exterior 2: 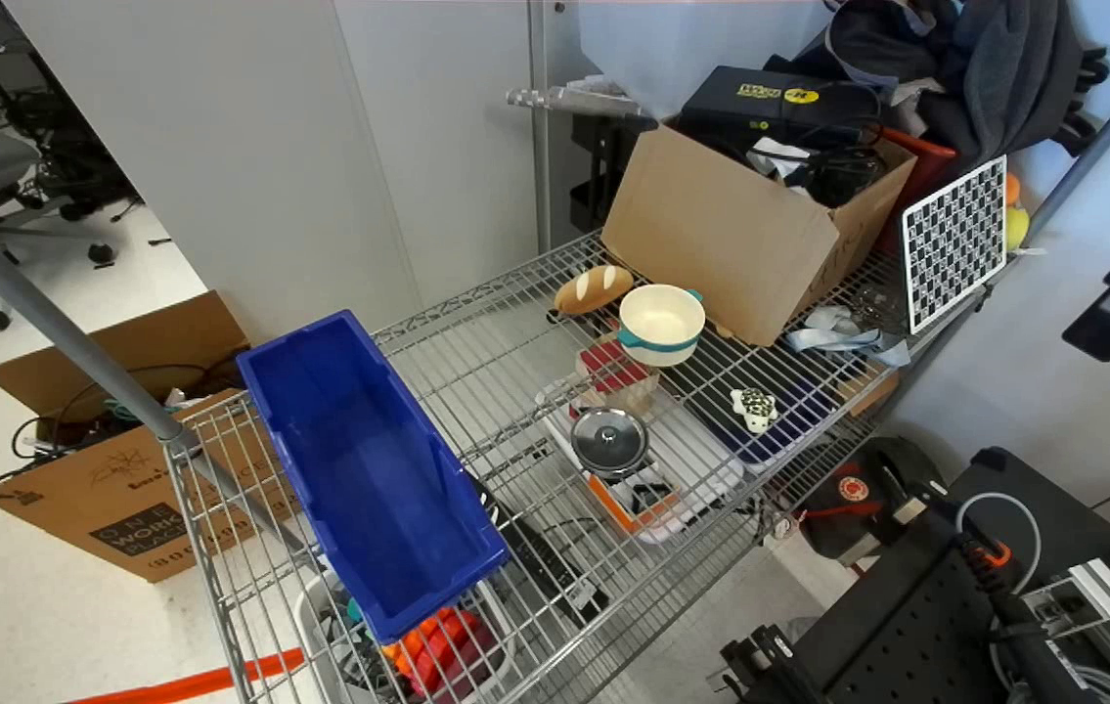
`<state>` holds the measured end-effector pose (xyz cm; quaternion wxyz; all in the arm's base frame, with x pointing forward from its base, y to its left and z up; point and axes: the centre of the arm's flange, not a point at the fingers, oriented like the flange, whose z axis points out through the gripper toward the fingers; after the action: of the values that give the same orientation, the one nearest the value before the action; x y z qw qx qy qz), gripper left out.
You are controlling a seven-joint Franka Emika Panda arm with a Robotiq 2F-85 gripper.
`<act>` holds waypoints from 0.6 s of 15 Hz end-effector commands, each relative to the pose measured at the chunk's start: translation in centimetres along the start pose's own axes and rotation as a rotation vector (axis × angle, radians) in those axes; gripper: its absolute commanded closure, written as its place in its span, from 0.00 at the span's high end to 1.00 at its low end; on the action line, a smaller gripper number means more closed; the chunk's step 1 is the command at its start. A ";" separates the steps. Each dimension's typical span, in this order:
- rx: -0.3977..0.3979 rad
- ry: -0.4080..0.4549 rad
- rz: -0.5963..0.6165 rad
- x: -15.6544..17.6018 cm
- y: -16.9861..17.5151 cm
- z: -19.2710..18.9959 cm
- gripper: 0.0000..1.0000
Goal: Remove the lid from the pot
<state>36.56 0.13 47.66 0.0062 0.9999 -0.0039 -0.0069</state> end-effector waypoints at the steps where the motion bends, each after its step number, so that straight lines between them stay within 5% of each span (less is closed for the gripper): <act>1: 0.000 0.000 0.000 0.0 0.0 0.0 1.00; 9: -0.019 -0.013 0.023 1.4 -1.1 1.0 1.00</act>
<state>36.58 0.19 47.61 0.0067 0.9999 -0.0047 -0.0076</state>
